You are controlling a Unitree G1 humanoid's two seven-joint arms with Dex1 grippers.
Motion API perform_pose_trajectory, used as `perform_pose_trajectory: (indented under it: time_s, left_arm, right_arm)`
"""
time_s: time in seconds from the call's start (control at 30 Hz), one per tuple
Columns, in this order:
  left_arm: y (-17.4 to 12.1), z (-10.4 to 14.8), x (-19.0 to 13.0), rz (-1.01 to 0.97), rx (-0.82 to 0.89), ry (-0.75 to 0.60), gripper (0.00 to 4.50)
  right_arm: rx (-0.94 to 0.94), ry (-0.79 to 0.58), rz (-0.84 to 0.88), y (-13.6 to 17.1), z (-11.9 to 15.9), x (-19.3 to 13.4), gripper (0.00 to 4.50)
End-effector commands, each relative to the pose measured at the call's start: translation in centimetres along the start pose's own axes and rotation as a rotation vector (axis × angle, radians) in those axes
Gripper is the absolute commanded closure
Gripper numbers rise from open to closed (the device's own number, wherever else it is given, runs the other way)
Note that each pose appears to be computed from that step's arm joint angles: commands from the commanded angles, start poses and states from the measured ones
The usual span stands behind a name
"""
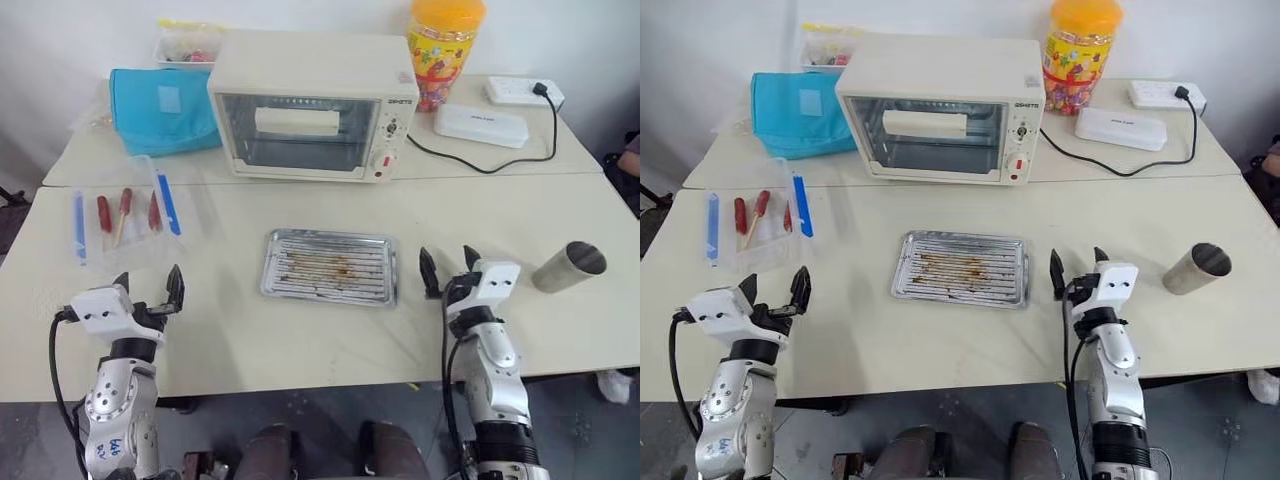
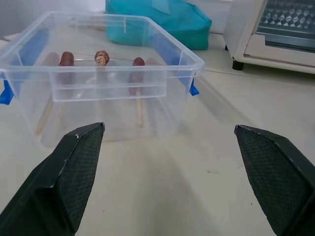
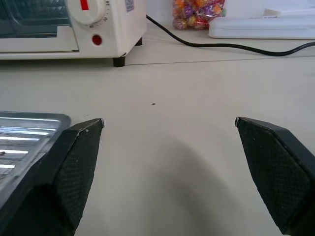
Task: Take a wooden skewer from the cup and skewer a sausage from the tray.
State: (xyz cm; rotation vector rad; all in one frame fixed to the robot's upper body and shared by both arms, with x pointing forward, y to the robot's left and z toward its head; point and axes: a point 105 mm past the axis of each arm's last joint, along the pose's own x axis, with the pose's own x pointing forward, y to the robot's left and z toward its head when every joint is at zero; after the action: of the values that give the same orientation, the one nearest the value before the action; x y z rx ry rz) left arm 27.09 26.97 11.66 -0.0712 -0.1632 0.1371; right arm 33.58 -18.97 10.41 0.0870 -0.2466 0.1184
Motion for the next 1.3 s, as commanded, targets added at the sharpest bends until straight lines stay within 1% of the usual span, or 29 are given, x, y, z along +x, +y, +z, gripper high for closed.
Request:
perform_pose_trajectory:
  time_s: [0.03,0.13,0.27,0.33,0.47,0.57,0.7,0.83,1.0,1.3]
  left_arm:
    - [0.1,1.1,0.0,-0.024,0.012,-0.024,0.01]
    - [-0.3,1.1,0.4,-0.025,-0.01,-0.027,0.01]
    - [-2.2,1.5,1.1,-0.103,-0.008,-0.054,0.01]
    - [-2.7,1.6,1.4,-0.105,-0.008,-0.064,0.01]
    - [-2.7,1.2,1.8,-0.043,-0.048,-0.049,0.01]
    - [-2.3,1.0,1.6,-0.01,-0.049,-0.048,0.01]
    - [-3.5,0.8,1.8,-0.037,-0.038,-0.036,0.01]
    - [-4.0,1.0,1.9,-0.052,-0.002,-0.044,0.01]
    - [-4.5,0.7,1.8,-0.068,-0.018,-0.031,0.01]
    - [-4.6,0.4,1.2,-0.072,-0.026,-0.025,0.01]
  right_arm:
    - [-0.008,-0.032,0.014,0.9,0.9,-0.3,0.0]
    - [-0.011,-0.034,0.001,0.3,1.1,-0.3,0.0]
    - [-0.048,-0.047,-0.027,-0.6,1.7,0.0,0.0]
    - [-0.046,-0.052,-0.044,-1.0,1.9,0.3,0.0]
    - [-0.049,-0.037,-0.023,-0.9,1.6,0.3,0.0]
    - [-0.025,-0.046,-0.074,-1.9,1.7,0.0,0.0]
    - [-0.025,-0.05,-0.081,-2.5,2.0,0.4,0.0]
    - [-0.028,-0.057,-0.064,-2.5,2.4,0.7,0.0]
    - [-0.031,-0.061,-0.018,-1.8,2.7,1.1,0.0]
    - [-0.028,-0.023,0.019,-1.2,1.7,0.9,0.0]
